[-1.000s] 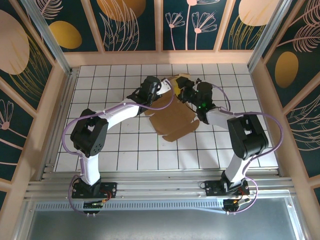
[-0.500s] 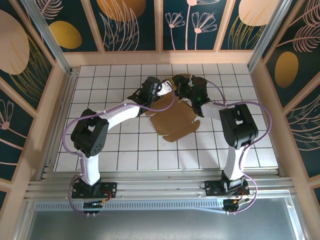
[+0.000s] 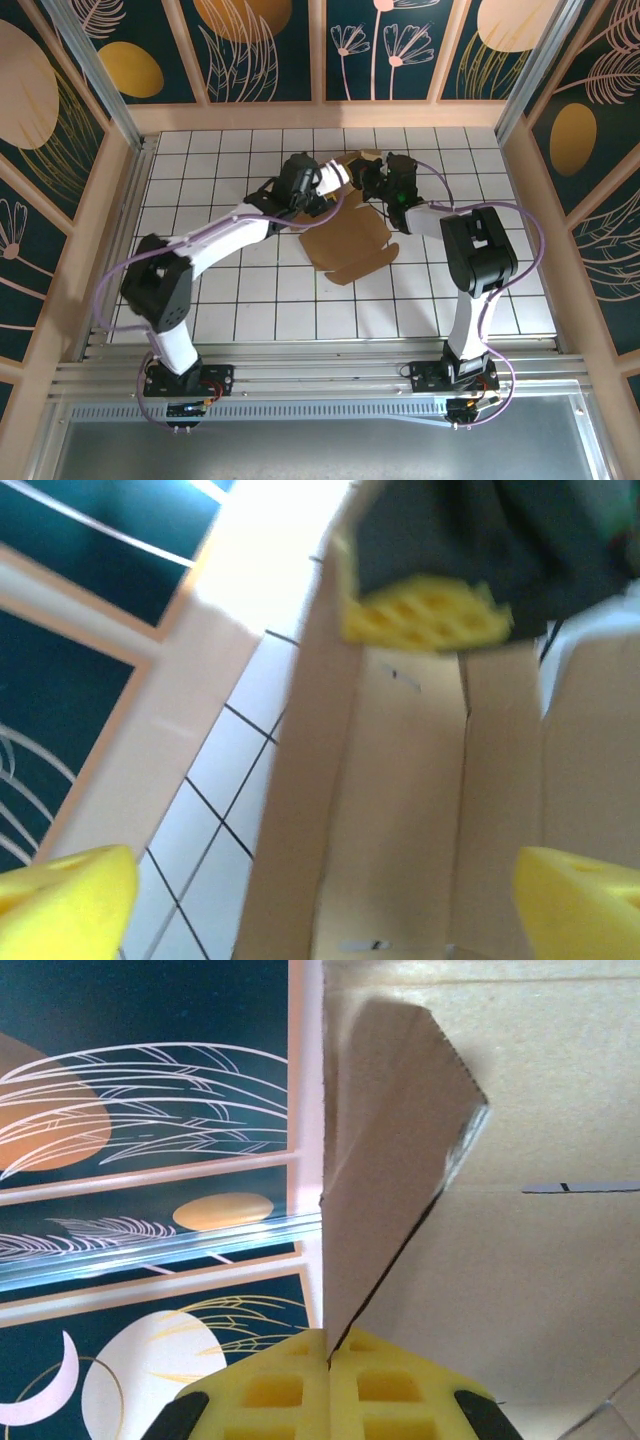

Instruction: Fold the paper box

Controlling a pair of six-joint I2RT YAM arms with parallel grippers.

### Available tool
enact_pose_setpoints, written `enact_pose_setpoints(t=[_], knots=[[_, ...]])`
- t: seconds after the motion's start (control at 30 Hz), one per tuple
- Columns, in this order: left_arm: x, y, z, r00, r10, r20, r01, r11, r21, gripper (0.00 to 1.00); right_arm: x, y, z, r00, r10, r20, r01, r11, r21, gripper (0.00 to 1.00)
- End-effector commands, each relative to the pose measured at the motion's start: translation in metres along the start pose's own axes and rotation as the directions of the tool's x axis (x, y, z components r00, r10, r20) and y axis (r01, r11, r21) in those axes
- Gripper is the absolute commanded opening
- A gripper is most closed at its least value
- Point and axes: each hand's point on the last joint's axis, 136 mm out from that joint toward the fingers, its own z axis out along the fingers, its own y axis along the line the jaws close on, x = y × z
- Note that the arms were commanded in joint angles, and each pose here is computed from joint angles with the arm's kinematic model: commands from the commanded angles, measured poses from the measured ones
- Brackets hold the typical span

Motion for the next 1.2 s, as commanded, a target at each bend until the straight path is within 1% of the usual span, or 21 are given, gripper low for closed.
enact_pose_setpoints(t=[0.0, 0.07, 0.13, 0.2, 0.27, 0.33, 0.37, 0.47, 0.57, 0.7, 0.77, 0.87, 1.17], knots=[[-0.054, 0.046, -0.053, 0.915, -0.38, 0.135, 0.384, 0.923, 0.0, 0.99, 0.003, 0.003, -0.009, 0.998, -0.055, -0.012, 0.055, 0.998, -0.025, 0.0], [-0.056, 0.056, -0.054, 0.877, -0.475, 0.072, 0.476, 0.879, 0.006, 0.99, 0.007, 0.002, -0.014, 0.997, -0.067, -0.023, 0.067, 0.997, -0.036, 0.0], [-0.047, 0.057, -0.041, 0.833, -0.553, -0.031, 0.553, 0.833, 0.007, 0.99, 0.009, 0.0, -0.02, 0.997, -0.08, -0.024, 0.079, 0.996, -0.037, 0.0], [-0.035, 0.058, -0.025, 0.776, -0.616, -0.136, 0.622, 0.783, 0.004, 0.99, 0.012, -0.003, -0.026, 0.995, -0.095, -0.02, 0.094, 0.995, -0.031, 0.0], [-0.021, 0.058, -0.011, 0.725, -0.656, -0.209, 0.67, 0.742, -0.007, 0.99, 0.013, -0.005, -0.031, 0.994, -0.109, -0.013, 0.109, 0.994, -0.025, 0.0], [-0.007, 0.057, 0.004, 0.693, -0.673, -0.259, 0.696, 0.718, -0.002, 0.99, 0.014, -0.007, -0.032, 0.993, -0.12, -0.015, 0.12, 0.993, -0.02, 0.0], [0.001, 0.054, 0.012, 0.685, -0.672, -0.283, 0.701, 0.713, 0.003, 0.98, 0.015, -0.006, -0.033, 0.992, -0.121, -0.02, 0.12, 0.993, -0.022, 0.0], [0.024, 0.041, 0.037, 0.674, -0.644, -0.361, 0.7, 0.713, 0.035, 0.98, 0.02, -0.004, -0.036, 0.991, -0.124, -0.042, 0.123, 0.992, -0.035, 0.0], [0.037, 0.021, 0.054, 0.671, -0.61, -0.422, 0.698, 0.711, 0.082, 0.97, 0.022, -0.005, -0.04, 0.991, -0.133, -0.035, 0.131, 0.991, -0.031, 0.0], [0.05, 0.002, 0.073, 0.654, -0.597, -0.464, 0.711, 0.695, 0.107, 0.94, 0.022, -0.008, -0.041, 0.99, -0.138, -0.035, 0.137, 0.99, -0.024, 0.0], [0.059, -0.004, 0.078, 0.654, -0.582, -0.483, 0.704, 0.702, 0.107, 0.87, 0.021, -0.008, -0.041, 0.99, -0.137, -0.034, 0.137, 0.99, -0.025, 0.0], [0.064, -0.013, 0.08, 0.659, -0.563, -0.498, 0.7, 0.702, 0.132, 0.8, 0.021, -0.006, -0.041, 0.99, -0.139, -0.034, 0.139, 0.99, -0.025, 0.01], [0.069, -0.014, 0.082, 0.67, -0.544, -0.505, 0.684, 0.717, 0.134, 0.74, 0.028, 0.003, -0.033, 0.985, -0.164, -0.051, 0.161, 0.986, -0.05, 0.28]])
